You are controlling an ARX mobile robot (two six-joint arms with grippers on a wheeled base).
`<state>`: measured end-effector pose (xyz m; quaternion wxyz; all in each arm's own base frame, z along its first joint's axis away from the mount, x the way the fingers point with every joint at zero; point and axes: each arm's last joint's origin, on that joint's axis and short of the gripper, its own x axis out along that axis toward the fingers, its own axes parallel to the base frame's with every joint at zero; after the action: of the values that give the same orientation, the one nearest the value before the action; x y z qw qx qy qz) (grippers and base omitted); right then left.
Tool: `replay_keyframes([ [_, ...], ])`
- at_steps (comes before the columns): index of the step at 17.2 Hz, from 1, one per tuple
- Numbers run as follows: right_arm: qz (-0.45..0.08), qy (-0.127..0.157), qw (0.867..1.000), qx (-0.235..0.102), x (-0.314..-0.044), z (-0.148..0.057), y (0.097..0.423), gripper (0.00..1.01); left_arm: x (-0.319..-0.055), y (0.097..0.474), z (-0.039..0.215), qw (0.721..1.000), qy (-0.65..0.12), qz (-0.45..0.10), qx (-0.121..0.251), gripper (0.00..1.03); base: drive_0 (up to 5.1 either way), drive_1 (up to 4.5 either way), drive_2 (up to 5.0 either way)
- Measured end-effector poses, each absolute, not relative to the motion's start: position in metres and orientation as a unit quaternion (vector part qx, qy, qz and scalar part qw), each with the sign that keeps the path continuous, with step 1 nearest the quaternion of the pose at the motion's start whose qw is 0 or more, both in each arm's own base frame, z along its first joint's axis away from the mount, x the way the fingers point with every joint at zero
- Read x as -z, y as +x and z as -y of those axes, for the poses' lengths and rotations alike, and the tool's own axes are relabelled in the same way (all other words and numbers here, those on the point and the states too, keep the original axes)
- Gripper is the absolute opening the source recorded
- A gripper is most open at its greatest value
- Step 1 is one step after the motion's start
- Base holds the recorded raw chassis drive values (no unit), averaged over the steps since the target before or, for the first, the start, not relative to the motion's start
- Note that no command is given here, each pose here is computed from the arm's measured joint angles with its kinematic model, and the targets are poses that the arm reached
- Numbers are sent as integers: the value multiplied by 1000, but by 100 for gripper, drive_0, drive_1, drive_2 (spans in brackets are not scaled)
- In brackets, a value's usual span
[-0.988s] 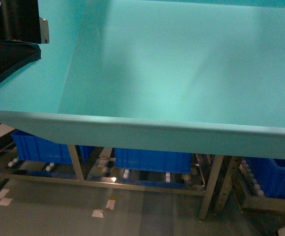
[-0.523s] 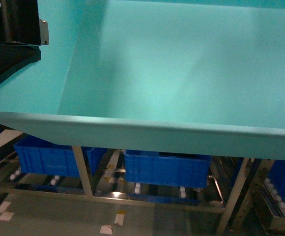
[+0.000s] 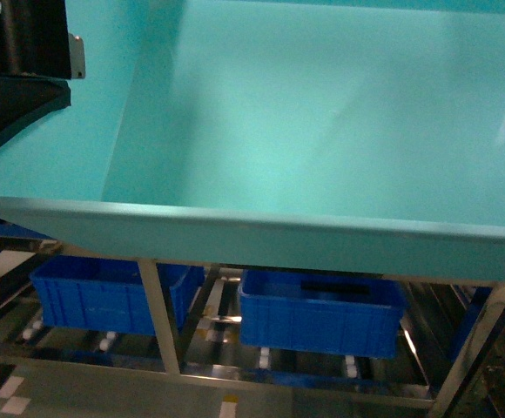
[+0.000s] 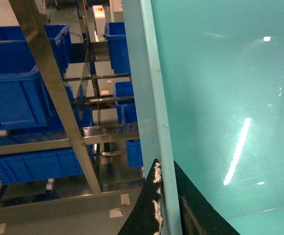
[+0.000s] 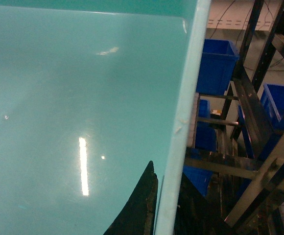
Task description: Organize blue bins on left shelf correctly
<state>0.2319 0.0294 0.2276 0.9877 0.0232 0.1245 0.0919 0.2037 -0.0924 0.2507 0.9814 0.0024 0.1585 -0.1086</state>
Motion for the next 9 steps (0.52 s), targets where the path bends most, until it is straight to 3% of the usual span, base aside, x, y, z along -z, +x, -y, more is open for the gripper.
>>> replay_keyframes([
  [5,-122,23,988,-92,-229,-29,231,8,-251,203,92,982,2,-156,109,2,-2,431,-435],
  [9,-127,23,987,-92,-227,-29,232,8,-250,204,92,981,3,-161,108,2,0,0,0],
])
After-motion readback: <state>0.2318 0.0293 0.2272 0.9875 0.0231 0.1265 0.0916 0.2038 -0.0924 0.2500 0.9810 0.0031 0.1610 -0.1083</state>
